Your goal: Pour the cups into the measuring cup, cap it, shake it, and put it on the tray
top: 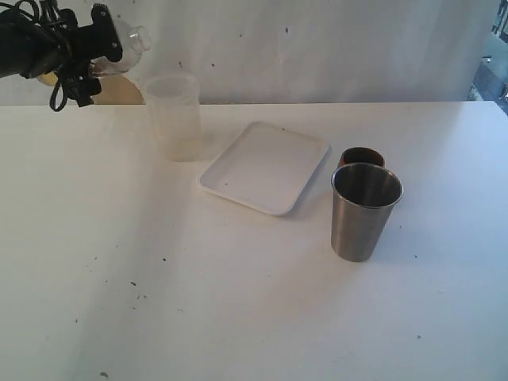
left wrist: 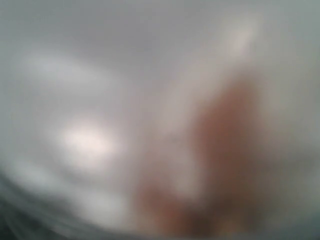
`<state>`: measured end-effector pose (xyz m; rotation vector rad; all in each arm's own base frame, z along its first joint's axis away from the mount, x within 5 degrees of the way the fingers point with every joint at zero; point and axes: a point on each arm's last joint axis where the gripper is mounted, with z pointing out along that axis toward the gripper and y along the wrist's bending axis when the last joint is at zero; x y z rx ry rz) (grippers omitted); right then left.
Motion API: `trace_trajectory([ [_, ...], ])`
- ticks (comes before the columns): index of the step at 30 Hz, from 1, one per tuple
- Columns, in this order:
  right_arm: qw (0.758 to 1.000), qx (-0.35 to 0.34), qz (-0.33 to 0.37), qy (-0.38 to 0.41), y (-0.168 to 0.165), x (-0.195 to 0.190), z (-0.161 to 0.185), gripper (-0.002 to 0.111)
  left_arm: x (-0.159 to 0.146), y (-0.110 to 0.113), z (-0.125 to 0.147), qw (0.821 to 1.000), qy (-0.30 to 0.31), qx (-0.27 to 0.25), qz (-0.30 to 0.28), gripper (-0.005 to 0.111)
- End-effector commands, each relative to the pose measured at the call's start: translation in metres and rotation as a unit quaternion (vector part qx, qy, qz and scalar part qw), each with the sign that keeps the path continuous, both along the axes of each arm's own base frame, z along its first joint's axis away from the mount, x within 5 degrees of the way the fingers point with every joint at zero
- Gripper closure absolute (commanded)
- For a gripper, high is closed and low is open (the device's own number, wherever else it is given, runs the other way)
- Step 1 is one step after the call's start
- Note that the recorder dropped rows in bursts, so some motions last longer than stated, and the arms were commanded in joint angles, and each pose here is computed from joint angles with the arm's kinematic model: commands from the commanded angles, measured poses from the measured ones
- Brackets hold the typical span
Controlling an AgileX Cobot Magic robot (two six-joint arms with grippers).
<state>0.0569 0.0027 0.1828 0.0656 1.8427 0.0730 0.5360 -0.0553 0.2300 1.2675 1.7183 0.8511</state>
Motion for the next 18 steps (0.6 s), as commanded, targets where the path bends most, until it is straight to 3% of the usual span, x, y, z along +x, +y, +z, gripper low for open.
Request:
trace_trajectory([
  [1,1.0,-0.002,-0.001,-0.007,-0.0002,-0.0001,0.0005,0.108,0.0008,-0.0059,0.0222,0.998,-0.049,0.003,-0.033,0.107],
  [18,1.0,-0.002,-0.001,-0.007,-0.0002,-0.0001,0.0005,0.108,0.0008,-0.0117,0.0238,0.989,-0.057,0.104,-0.086,0.107],
])
